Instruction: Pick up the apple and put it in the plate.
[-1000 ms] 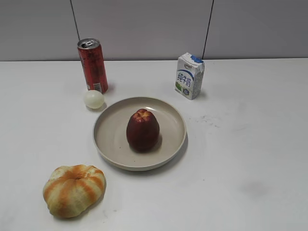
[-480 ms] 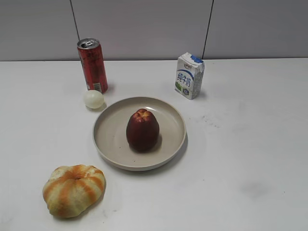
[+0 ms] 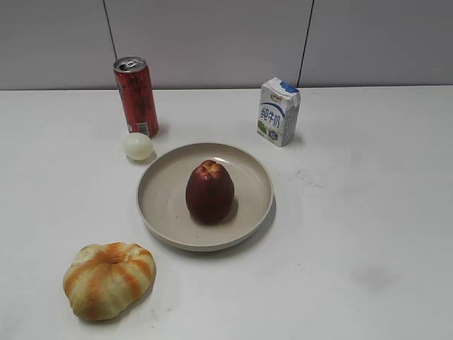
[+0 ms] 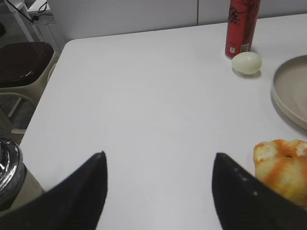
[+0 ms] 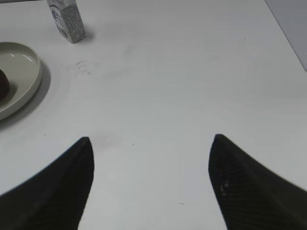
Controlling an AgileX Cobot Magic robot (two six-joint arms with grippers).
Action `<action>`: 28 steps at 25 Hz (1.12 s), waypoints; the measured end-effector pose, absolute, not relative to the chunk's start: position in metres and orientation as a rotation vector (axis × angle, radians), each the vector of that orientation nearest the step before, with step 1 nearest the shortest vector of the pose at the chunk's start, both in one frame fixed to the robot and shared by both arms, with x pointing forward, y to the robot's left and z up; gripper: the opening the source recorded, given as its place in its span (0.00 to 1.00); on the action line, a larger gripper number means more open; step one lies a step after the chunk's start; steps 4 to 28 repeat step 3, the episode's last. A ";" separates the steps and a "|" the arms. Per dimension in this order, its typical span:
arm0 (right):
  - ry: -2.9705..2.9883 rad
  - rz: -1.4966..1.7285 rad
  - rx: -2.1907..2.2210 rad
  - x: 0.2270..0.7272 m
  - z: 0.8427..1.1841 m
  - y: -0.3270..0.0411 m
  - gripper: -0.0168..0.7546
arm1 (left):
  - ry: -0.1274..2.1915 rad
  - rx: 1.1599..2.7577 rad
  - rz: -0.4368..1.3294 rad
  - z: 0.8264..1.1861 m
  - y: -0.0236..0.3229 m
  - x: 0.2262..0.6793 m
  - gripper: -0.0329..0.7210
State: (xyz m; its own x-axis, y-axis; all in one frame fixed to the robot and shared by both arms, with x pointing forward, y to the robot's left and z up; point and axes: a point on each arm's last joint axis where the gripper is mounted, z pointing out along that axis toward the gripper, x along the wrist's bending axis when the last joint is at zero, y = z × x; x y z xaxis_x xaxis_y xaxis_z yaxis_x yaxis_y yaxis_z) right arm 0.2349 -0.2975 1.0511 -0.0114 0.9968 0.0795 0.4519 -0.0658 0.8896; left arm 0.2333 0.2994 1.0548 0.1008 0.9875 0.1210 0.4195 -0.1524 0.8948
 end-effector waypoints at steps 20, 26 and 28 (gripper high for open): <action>1.532 1.030 1.592 0.234 1.051 -0.297 0.79 | 1.398 1.672 1.016 1.055 0.299 0.233 0.73; 1.532 1.030 1.592 0.234 1.051 -0.297 0.79 | 1.398 1.672 1.016 1.055 0.299 0.233 0.73; 1.532 1.030 1.592 0.234 1.051 -0.297 0.79 | 1.398 1.672 1.016 1.055 0.299 0.233 0.73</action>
